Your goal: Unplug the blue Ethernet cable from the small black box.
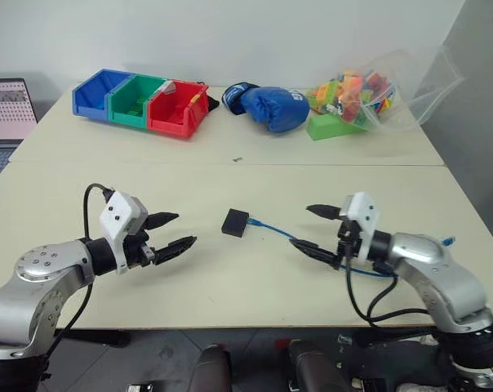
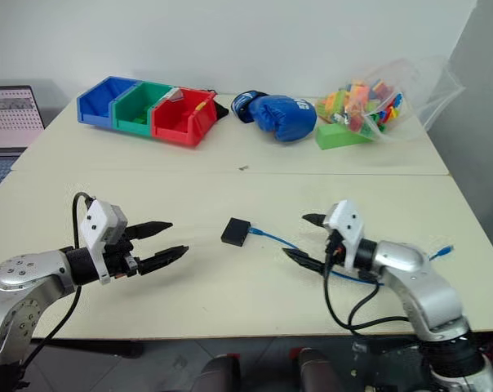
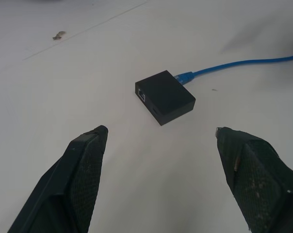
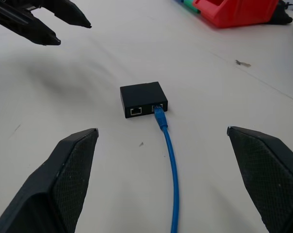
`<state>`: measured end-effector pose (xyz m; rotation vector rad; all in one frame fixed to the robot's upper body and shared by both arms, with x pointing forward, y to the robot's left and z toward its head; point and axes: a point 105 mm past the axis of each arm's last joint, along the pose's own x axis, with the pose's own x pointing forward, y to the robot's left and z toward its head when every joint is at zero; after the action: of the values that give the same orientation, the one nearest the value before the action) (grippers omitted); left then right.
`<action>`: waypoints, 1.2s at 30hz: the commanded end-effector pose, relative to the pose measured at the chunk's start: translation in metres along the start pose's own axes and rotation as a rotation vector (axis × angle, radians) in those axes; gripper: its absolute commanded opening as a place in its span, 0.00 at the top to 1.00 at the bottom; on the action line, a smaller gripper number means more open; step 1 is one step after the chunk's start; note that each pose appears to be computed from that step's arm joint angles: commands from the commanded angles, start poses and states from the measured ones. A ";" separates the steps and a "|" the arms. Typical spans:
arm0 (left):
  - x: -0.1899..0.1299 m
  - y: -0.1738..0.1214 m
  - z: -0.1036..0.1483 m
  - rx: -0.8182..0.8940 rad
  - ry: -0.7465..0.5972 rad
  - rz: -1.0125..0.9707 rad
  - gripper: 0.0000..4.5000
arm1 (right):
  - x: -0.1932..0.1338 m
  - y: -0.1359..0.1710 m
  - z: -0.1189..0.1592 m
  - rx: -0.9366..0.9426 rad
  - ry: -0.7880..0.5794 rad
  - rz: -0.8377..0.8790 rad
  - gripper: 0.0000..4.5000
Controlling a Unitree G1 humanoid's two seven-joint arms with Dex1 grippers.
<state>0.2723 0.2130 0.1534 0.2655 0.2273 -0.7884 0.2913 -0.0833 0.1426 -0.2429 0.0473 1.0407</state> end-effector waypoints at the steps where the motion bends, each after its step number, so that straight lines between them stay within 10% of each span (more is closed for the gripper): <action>1: -0.002 0.004 0.009 0.058 -0.026 -0.040 0.15 | 0.044 -0.004 -0.015 -0.029 0.049 -0.034 0.00; 13: -0.001 0.001 0.002 0.085 -0.006 -0.119 0.15 | 0.105 -0.014 -0.042 -0.023 0.141 0.000 0.00; 31: 0.007 0.004 -0.004 0.037 -0.035 -0.162 0.14 | 0.100 -0.019 -0.025 -0.307 0.157 0.106 0.92; 36: 0.017 0.007 0.004 -0.082 -0.098 -0.153 0.14 | 0.092 -0.017 0.017 -0.639 0.045 0.111 0.95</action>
<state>0.2866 0.2112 0.1452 0.1935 0.2144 -0.9290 0.3598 -0.0234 0.1068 -0.7210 -0.0080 1.1188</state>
